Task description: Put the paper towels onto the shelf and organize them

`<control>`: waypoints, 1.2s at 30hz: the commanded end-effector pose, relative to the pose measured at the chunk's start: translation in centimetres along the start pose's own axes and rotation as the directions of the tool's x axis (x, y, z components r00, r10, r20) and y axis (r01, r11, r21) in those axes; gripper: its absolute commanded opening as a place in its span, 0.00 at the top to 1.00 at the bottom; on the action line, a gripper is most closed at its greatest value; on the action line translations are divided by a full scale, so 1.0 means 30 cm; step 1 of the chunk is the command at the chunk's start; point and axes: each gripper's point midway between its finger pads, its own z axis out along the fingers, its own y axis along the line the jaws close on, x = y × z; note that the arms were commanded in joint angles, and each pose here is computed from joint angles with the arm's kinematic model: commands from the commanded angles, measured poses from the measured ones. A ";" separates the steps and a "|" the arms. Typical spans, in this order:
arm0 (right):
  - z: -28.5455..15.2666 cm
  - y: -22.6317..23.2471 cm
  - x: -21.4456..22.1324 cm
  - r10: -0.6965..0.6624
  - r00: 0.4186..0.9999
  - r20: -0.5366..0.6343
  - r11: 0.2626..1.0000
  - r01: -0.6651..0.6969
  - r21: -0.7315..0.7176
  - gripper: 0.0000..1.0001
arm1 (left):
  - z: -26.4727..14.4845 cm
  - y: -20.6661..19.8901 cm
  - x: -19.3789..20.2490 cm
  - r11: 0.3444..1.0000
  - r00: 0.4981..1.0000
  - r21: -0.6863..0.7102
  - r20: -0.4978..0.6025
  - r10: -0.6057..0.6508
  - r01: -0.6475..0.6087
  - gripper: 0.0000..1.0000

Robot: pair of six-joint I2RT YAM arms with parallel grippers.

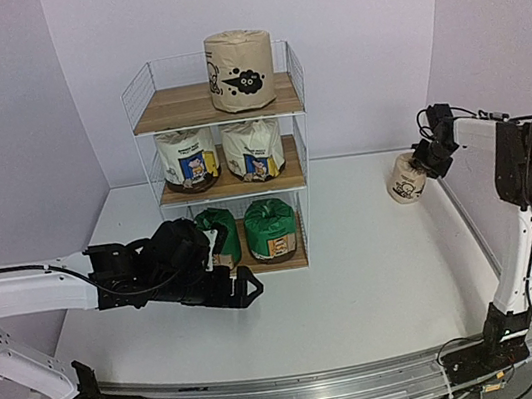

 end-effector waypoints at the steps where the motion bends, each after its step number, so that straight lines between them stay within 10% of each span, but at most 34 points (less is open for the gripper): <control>1: -0.135 0.028 -0.027 -0.007 0.999 0.036 0.999 0.009 -0.047 0.72 | -0.015 -0.040 -0.054 1.000 0.999 0.028 0.034 -0.012 0.011 0.00; 9: -0.357 0.046 0.187 0.001 0.995 -0.097 0.980 -0.021 -0.197 0.76 | -0.019 -0.042 -0.056 0.998 0.998 0.051 0.051 -0.036 0.033 0.00; 25: -0.695 0.000 1.162 -0.462 0.833 -0.304 0.887 0.439 -0.146 0.74 | -0.033 -0.009 -0.018 0.993 0.995 0.079 0.057 -0.087 0.082 0.00; 36: -0.639 0.199 1.348 -0.309 0.940 -0.143 0.951 0.301 -0.076 0.49 | -0.005 0.055 0.032 0.969 0.969 0.054 0.051 -0.243 0.240 0.00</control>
